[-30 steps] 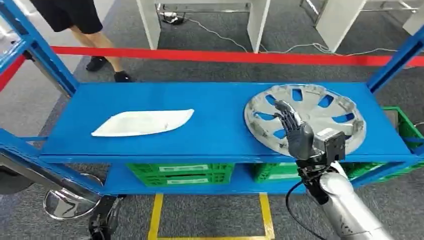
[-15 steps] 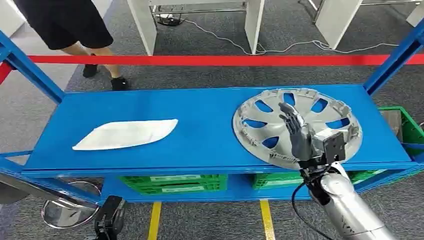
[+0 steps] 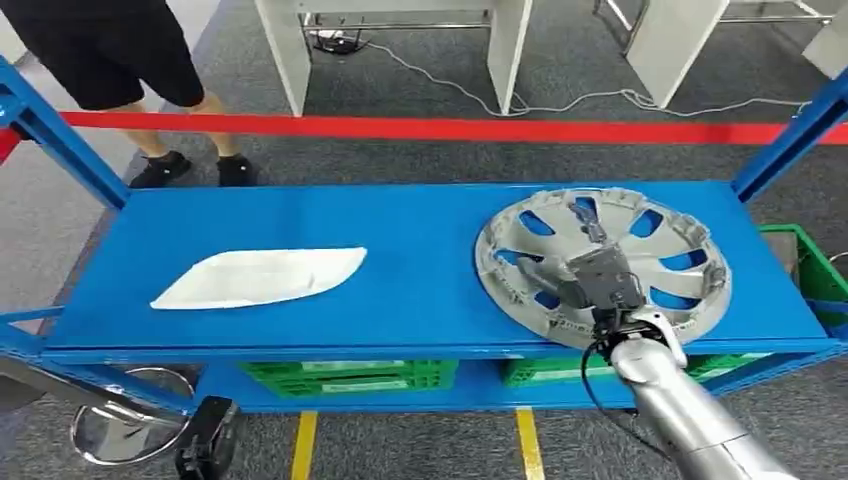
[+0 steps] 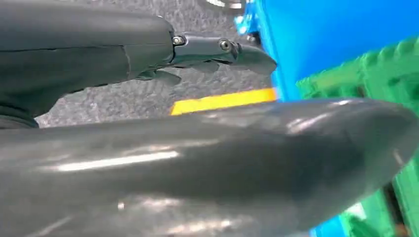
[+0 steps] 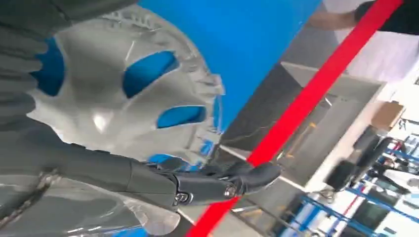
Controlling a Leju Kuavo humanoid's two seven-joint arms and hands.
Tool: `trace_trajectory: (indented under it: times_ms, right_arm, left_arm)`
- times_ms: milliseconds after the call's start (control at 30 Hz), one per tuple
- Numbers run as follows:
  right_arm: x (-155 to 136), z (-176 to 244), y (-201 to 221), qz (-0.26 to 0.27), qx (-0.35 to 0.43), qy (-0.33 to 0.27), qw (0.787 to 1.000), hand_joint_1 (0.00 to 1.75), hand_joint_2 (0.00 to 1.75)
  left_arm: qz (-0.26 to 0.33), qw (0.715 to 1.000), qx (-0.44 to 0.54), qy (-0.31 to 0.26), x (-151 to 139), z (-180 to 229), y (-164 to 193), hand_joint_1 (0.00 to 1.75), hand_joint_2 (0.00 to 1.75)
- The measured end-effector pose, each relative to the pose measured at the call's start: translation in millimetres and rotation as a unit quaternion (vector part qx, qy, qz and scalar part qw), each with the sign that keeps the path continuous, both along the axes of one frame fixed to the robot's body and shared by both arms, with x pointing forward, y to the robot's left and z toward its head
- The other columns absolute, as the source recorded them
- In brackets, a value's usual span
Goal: Take the parts from the cabinet and place them on the table.
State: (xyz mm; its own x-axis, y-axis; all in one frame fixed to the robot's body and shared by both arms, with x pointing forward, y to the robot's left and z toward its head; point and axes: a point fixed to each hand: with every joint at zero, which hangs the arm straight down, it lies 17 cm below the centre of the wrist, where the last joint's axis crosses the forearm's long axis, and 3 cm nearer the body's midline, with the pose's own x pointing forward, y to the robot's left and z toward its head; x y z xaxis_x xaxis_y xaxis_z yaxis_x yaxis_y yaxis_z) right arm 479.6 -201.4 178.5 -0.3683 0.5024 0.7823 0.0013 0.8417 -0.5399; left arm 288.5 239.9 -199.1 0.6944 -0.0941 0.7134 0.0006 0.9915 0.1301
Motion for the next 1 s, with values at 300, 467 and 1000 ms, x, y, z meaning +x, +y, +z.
trace_trajectory:
  times_ms: [300, 467, 1000]
  right_arm:
    - [-10, -26, 9, 0.003, -0.041, 0.020, 0.999, 0.00, 1.75]
    - [-29, -40, 20, 0.015, -0.064, 0.029, 0.997, 0.00, 1.75]
    - [-63, -30, 46, 0.029, -0.106, -0.015, 0.994, 0.00, 0.00]
  left_arm:
    - [0.007, 1.000, 0.000, 0.006, -5, -3, 4, 0.00, 0.00]
    - [0.012, 1.000, -0.001, 0.008, -6, -4, 7, 0.00, 0.00]
    - [0.026, 1.000, -0.015, 0.009, -3, -3, 5, 0.00, 0.00]
